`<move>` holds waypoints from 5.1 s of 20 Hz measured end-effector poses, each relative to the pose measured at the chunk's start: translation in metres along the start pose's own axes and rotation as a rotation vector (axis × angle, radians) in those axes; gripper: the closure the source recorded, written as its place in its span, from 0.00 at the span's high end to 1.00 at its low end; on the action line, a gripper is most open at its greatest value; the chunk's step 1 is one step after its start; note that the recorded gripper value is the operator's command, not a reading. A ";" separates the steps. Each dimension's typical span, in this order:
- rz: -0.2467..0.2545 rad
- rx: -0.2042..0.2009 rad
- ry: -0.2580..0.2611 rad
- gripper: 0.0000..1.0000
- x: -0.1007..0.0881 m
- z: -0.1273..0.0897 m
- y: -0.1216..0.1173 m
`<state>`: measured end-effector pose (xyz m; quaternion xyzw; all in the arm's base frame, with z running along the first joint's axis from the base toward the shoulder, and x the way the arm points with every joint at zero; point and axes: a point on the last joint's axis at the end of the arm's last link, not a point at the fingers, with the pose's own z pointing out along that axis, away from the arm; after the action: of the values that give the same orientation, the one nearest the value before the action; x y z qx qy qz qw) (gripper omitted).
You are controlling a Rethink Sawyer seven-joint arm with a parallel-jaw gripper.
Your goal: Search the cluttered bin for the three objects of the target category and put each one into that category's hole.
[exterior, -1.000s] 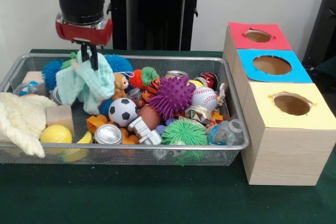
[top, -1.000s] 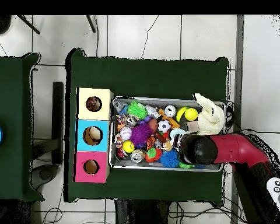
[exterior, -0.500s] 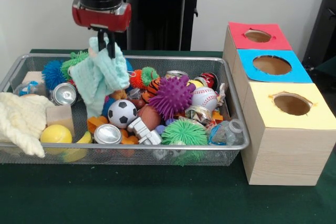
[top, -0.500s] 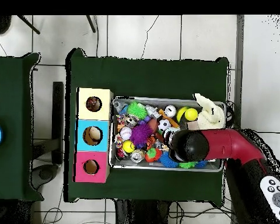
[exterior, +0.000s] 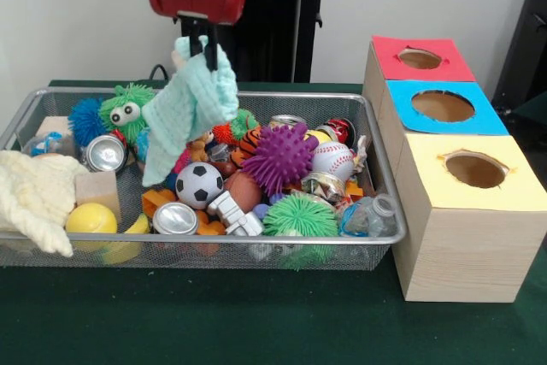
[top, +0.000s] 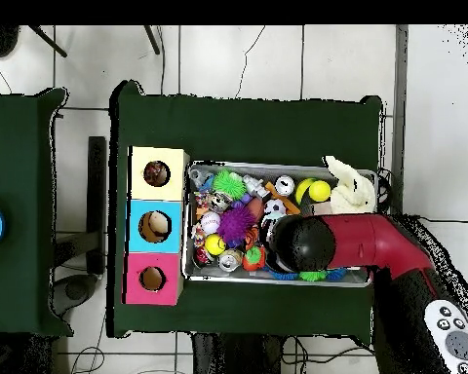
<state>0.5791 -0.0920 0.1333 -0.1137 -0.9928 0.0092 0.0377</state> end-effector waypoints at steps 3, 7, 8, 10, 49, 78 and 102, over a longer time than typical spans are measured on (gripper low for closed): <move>-0.006 -0.006 0.004 0.00 0.004 -0.005 0.011; -0.010 -0.014 0.001 0.00 0.004 -0.011 0.023; -0.010 -0.016 -0.002 0.00 0.003 -0.014 0.027; -0.006 -0.021 -0.007 0.00 0.002 -0.020 0.032; -0.057 -0.061 0.046 0.00 0.048 -0.045 0.112; -0.031 -0.035 0.131 1.00 0.054 0.017 0.052; 0.035 -0.036 0.123 1.00 0.046 0.108 -0.069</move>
<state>0.5110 -0.1495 0.0304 -0.1321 -0.9864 -0.0152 0.0962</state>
